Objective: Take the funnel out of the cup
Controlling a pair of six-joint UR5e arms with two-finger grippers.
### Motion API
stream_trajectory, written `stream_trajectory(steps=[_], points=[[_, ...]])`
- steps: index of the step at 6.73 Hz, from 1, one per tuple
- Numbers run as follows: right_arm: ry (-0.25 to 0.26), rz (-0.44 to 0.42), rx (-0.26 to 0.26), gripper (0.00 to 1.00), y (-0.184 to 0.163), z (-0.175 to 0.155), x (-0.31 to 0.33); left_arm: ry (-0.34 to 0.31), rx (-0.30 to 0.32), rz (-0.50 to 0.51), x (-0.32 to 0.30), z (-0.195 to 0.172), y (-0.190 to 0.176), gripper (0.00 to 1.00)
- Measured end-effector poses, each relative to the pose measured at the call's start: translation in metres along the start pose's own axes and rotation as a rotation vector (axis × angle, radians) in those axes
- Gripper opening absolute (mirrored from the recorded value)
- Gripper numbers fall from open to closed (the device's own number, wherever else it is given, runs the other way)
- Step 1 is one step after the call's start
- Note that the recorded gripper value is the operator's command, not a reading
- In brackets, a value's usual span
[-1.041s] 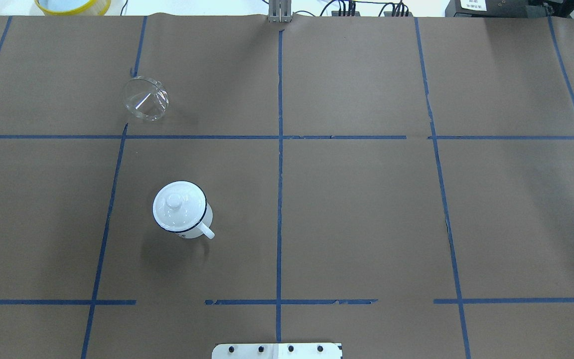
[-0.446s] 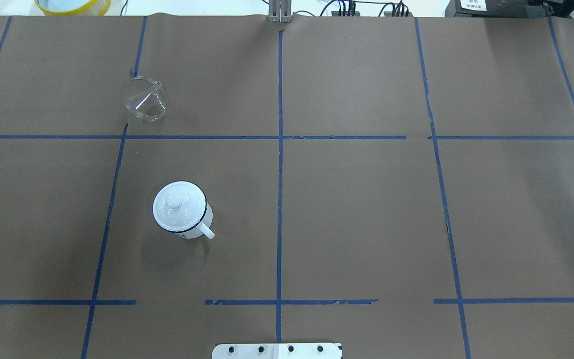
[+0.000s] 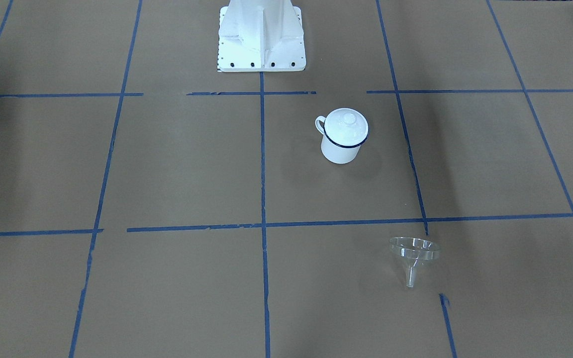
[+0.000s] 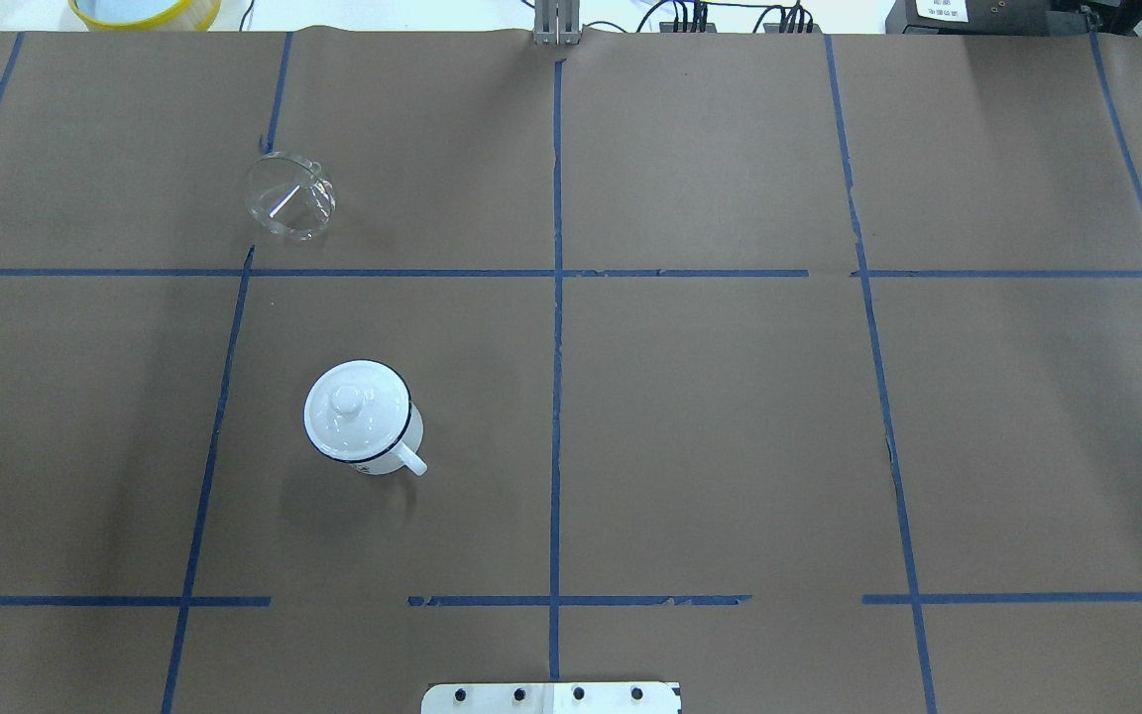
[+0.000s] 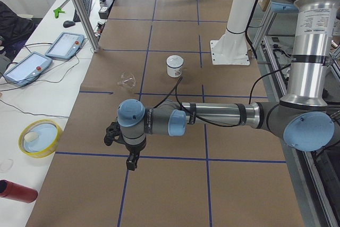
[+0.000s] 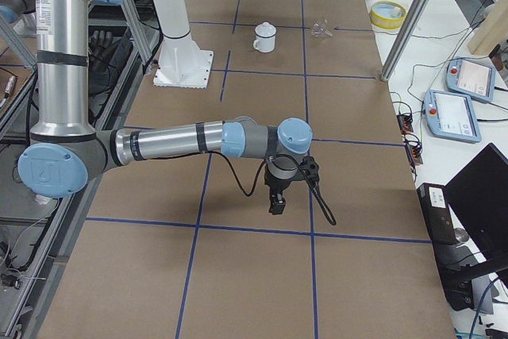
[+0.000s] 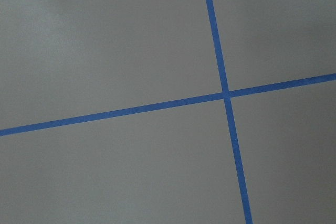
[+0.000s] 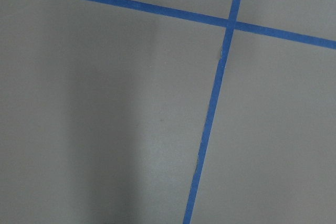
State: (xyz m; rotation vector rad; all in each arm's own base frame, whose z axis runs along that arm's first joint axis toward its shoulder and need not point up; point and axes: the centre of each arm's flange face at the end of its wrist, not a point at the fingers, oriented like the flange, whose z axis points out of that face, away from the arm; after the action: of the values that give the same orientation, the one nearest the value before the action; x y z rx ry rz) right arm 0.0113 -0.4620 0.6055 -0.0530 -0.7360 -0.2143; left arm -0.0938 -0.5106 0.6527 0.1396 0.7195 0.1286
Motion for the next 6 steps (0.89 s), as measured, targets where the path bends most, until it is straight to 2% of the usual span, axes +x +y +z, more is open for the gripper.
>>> stream_trajectory(steps=[6], points=[[0.000,-0.001,0.001,1.00,-0.0002,-0.0005,-0.0004,0.003,-0.008,-0.011,-0.0009,0.0023,-0.0020,1.00]])
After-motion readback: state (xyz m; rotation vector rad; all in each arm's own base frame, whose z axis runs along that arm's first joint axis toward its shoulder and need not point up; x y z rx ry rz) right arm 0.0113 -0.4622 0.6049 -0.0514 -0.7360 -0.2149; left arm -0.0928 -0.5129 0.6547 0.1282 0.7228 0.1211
